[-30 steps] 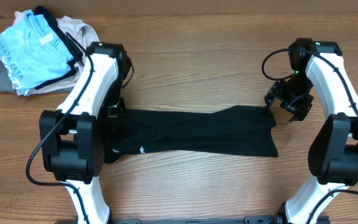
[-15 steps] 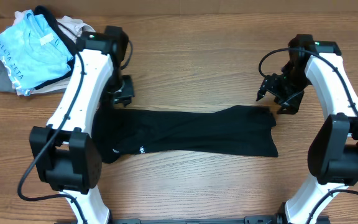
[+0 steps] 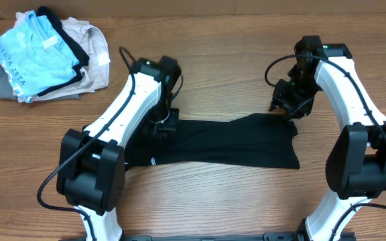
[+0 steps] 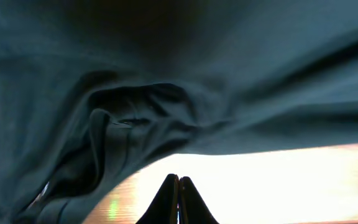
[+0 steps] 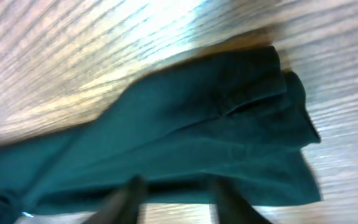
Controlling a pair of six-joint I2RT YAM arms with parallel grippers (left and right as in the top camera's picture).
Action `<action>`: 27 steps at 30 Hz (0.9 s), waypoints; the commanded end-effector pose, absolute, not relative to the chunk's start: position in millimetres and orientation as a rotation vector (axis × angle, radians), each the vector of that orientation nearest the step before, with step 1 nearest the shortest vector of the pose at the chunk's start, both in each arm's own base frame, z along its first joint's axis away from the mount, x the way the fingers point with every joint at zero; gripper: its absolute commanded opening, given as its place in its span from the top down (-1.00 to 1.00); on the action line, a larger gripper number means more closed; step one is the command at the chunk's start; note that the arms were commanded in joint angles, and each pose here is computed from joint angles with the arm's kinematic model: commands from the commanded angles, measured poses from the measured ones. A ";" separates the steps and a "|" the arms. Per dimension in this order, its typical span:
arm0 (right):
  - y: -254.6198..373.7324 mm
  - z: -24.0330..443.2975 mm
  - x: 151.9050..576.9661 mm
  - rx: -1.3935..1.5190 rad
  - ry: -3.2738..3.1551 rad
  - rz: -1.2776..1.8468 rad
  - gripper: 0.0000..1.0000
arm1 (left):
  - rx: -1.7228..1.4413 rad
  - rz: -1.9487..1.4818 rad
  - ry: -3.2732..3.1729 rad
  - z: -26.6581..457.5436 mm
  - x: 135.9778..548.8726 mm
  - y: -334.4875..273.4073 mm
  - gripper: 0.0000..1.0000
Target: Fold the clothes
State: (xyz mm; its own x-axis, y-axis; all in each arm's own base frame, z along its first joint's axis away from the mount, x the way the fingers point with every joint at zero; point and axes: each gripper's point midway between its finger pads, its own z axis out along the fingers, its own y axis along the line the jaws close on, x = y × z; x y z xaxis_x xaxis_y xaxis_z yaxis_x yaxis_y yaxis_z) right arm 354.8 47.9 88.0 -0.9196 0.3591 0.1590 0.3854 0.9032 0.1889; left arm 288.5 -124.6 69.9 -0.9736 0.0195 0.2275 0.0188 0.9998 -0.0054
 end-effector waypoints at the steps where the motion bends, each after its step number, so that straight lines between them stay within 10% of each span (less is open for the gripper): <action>1: 47.2 89.2 352.4 -0.586 -2.965 -0.338 0.54 | 0.065 -0.030 -2.876 56.9 279.1 -102.8 0.92; 27: -3.0 19.9 338.0 -0.924 -2.908 -0.228 0.92 | 0.553 -0.072 -2.779 15.6 267.7 12.6 0.73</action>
